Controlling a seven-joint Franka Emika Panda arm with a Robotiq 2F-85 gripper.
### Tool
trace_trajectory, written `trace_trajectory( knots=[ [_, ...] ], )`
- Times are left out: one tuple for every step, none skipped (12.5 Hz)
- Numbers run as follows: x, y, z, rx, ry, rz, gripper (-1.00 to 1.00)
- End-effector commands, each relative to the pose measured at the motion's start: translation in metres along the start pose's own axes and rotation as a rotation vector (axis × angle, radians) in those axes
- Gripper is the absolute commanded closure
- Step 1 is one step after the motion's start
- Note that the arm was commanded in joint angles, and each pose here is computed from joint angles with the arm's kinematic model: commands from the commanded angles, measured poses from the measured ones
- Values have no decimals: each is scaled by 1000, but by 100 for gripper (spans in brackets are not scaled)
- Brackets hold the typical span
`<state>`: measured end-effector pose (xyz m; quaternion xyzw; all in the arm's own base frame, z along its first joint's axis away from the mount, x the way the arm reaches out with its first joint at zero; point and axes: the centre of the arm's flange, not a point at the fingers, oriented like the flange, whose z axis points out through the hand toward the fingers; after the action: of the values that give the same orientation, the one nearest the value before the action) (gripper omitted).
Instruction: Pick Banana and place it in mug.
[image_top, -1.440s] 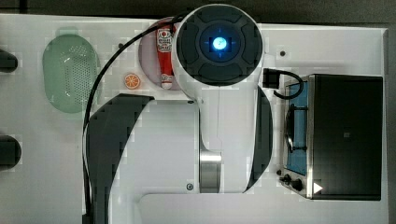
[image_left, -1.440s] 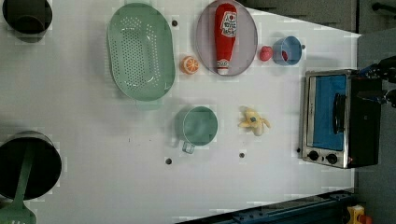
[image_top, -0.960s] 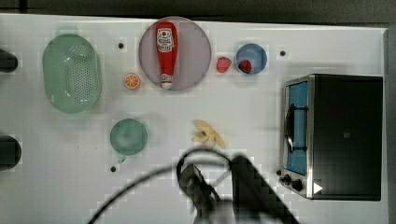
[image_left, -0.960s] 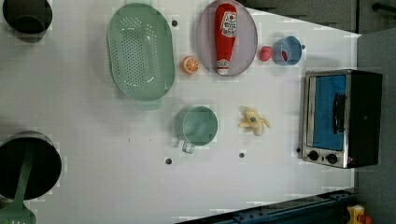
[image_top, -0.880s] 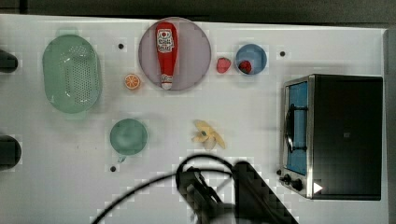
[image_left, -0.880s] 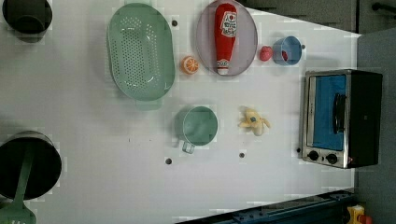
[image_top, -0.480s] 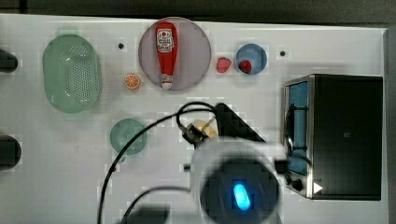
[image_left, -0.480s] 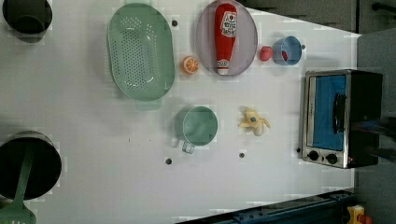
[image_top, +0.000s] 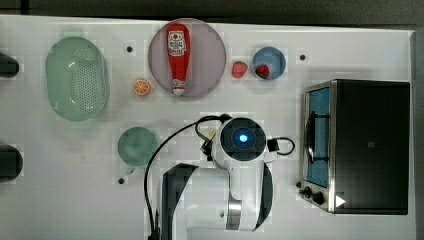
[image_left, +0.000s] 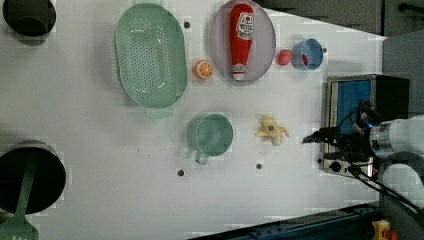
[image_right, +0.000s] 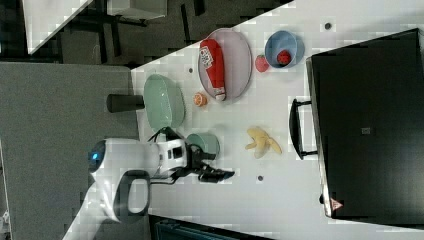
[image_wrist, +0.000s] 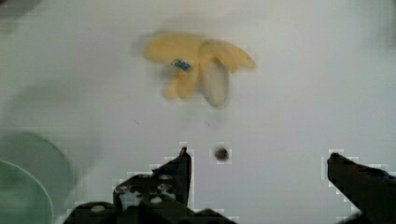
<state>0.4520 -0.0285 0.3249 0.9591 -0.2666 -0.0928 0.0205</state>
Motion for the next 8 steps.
trace_trajectory(
  knots=[
    [22,-18,13,33,108,-299,-100],
    [27,-21,34,22,96,-364,-100],
    [32,-24,56,10,81,-422,-100],
    [36,-25,78,1,67,-468,-100],
    [39,-27,98,-7,56,-497,-100],
    [41,-28,117,-12,50,-502,-100],
    [43,-29,133,-15,47,-502,-100],
    [45,-29,147,-17,51,-503,-100]
  ],
)
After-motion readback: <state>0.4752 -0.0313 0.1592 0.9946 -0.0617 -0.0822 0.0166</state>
